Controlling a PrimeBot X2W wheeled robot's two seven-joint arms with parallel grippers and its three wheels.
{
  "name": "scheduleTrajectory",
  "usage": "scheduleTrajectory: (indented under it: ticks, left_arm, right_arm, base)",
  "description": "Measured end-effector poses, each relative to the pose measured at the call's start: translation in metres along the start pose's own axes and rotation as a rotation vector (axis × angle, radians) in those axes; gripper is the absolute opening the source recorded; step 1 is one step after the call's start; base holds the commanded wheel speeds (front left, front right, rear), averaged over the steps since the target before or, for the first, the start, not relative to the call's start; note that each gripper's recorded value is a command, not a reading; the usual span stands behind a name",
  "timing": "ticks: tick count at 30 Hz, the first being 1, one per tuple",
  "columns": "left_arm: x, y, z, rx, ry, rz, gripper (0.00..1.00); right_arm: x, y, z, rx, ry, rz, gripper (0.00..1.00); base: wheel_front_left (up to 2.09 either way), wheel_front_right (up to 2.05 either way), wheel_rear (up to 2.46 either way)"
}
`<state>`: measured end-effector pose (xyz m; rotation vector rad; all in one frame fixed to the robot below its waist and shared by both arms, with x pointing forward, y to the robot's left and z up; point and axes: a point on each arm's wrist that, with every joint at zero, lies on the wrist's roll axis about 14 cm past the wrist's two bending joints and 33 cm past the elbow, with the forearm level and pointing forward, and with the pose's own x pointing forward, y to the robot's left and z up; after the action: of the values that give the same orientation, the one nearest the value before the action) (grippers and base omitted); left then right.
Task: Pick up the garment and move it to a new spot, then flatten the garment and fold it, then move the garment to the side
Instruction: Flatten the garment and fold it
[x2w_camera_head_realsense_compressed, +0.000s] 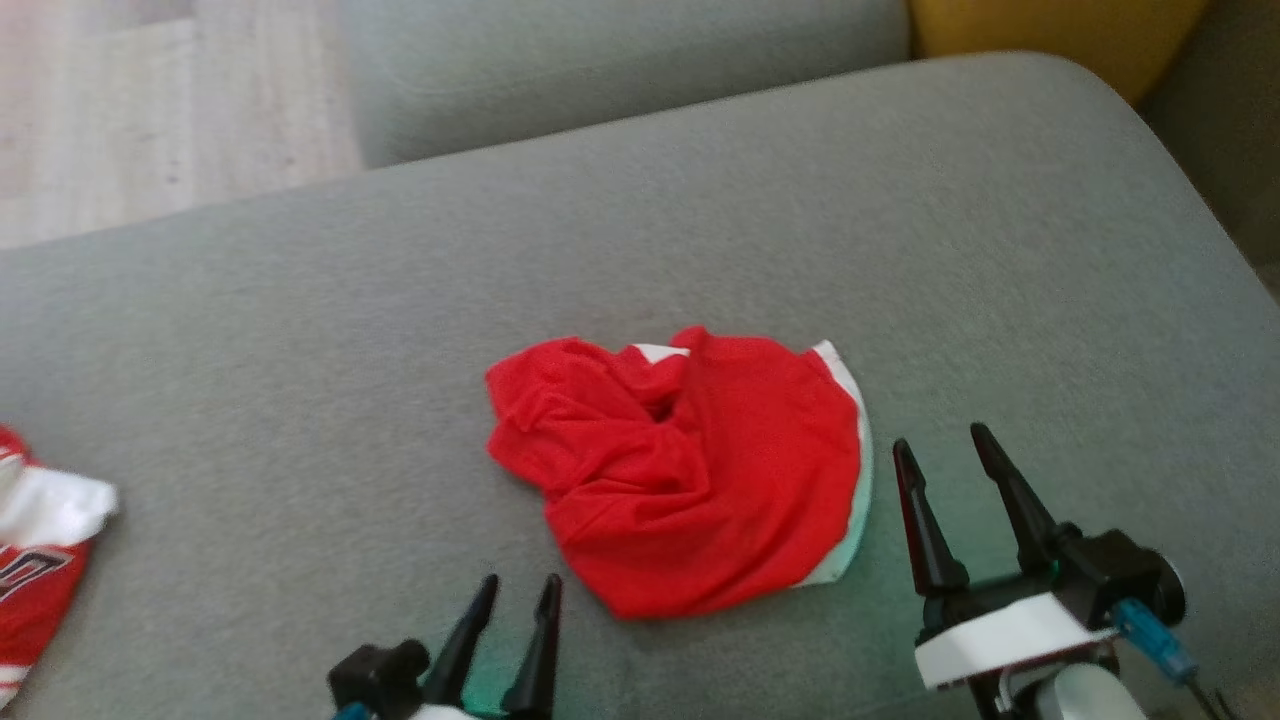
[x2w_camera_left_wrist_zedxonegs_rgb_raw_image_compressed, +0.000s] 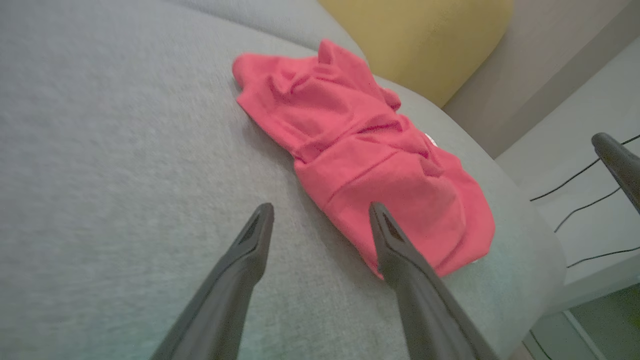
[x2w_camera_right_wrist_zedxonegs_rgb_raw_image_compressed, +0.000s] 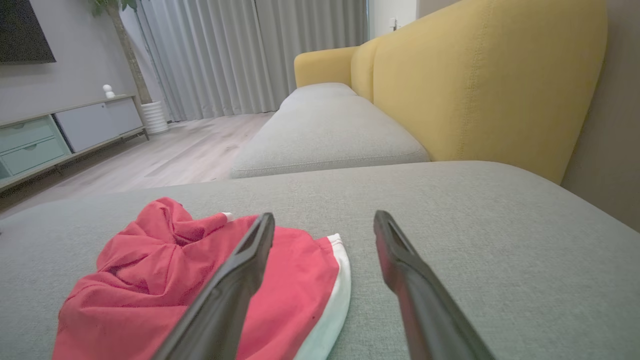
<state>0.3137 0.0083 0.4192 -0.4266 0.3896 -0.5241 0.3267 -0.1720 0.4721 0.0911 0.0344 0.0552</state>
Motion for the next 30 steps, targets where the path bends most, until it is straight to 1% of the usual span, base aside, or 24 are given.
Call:
scheduleTrajectory:
  ticks: [1,3,8,12,14,15,16,17,18,19,23,24,28,30]
  left_arm:
    - [0.004,-0.004,-0.007,-0.005,0.037,-0.016,1.0]
    - [0.011,-0.012,-0.021,-0.064,0.103,-0.043,1.0]
    - [0.017,-0.034,-0.053,-0.153,0.252,-0.115,1.0]
    - [0.024,-0.053,-0.059,-0.16,0.292,-0.187,1.0]
    - [0.03,-0.058,-0.057,-0.161,0.285,-0.209,1.0]
    - [0.033,-0.061,-0.056,-0.165,0.281,-0.221,0.95]
    - [0.036,-0.063,-0.055,-0.169,0.28,-0.23,0.81]
    - [0.039,-0.064,-0.053,-0.176,0.273,-0.235,0.49]
    - [0.041,-0.066,-0.052,-0.177,0.269,-0.241,0.15]
    - [0.042,-0.067,-0.052,-0.163,0.268,-0.251,0.0]
    - [0.049,-0.074,-0.035,-0.149,0.213,-0.287,0.0]
    - [0.049,-0.079,-0.021,-0.156,0.175,-0.31,0.0]
    - [0.037,-0.09,0.008,-0.132,0.118,-0.373,0.0]
    - [0.032,-0.092,0.014,-0.123,0.11,-0.379,0.0]
  right_arm:
    - [0.0,-0.002,0.001,-0.001,-0.001,-0.008,1.0]
    - [0.001,-0.008,0.002,-0.004,-0.005,-0.026,1.0]
    - [-0.002,-0.023,0.001,0.0,0.003,-0.077,1.0]
    - [-0.004,-0.029,-0.005,-0.002,0.026,-0.1,1.0]
    - [-0.004,-0.031,-0.007,0.0,0.034,-0.107,1.0]
    - [-0.004,-0.032,-0.007,0.004,0.034,-0.11,1.0]
    - [-0.003,-0.033,-0.007,0.005,0.034,-0.111,1.0]
    - [-0.001,-0.033,-0.006,0.004,0.031,-0.111,1.0]
    - [0.0,-0.033,-0.005,0.004,0.027,-0.11,1.0]
    - [0.002,-0.033,-0.003,0.005,0.021,-0.108,1.0]
    - [0.005,-0.032,0.0,0.005,0.009,-0.101,1.0]
    - [0.005,-0.031,0.002,0.005,0.002,-0.099,1.0]
    - [0.005,-0.028,0.005,0.008,-0.009,-0.088,1.0]
    - [0.005,-0.026,0.004,0.01,-0.008,-0.083,1.0]
  base:
    - [0.0,0.0,0.0]
    - [0.0,0.0,0.0]
    - [0.0,0.0,0.0]
    - [0.0,0.0,0.0]
    - [0.0,0.0,0.0]
    - [0.0,0.0,0.0]
    - [0.0,0.0,0.0]
    - [0.0,0.0,0.0]
    - [0.0,0.0,0.0]
    - [0.0,0.0,0.0]
    - [0.0,0.0,0.0]
    - [0.0,0.0,0.0]
    - [0.0,0.0,0.0]
    - [0.0,0.0,0.0]
